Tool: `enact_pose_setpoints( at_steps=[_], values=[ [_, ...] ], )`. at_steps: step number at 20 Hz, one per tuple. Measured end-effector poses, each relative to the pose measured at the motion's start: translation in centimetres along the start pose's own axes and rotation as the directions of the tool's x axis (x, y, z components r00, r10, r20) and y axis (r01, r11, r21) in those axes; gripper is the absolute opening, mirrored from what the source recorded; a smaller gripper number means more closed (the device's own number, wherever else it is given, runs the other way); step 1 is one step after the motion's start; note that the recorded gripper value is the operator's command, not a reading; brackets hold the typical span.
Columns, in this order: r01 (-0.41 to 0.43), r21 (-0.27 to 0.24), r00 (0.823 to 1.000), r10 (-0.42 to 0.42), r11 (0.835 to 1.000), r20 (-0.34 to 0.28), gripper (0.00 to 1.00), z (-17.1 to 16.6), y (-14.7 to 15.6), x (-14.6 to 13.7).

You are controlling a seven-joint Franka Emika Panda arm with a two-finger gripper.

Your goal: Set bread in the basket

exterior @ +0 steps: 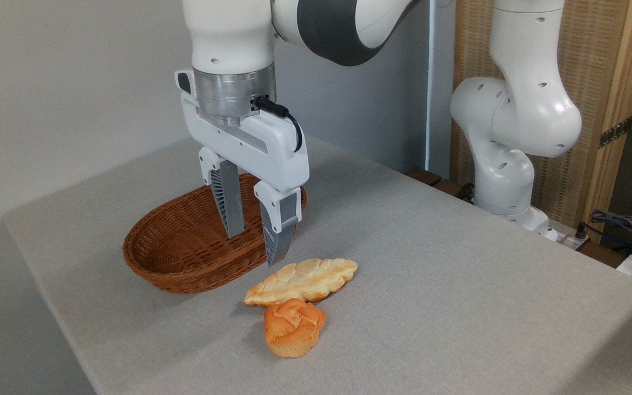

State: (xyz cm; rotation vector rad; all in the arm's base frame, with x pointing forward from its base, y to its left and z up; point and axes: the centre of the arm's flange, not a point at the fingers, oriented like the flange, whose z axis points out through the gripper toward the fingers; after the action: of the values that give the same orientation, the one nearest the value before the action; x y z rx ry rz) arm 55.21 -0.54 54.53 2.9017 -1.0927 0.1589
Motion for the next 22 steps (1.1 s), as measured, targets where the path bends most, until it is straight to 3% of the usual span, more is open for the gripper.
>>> enact_pose_setpoints(
  at_steps=[22],
  values=[
    [0.028, 0.003, 1.000, -0.028, 1.000, -0.002, 1.00, -0.2, -1.2, -1.0]
  ],
)
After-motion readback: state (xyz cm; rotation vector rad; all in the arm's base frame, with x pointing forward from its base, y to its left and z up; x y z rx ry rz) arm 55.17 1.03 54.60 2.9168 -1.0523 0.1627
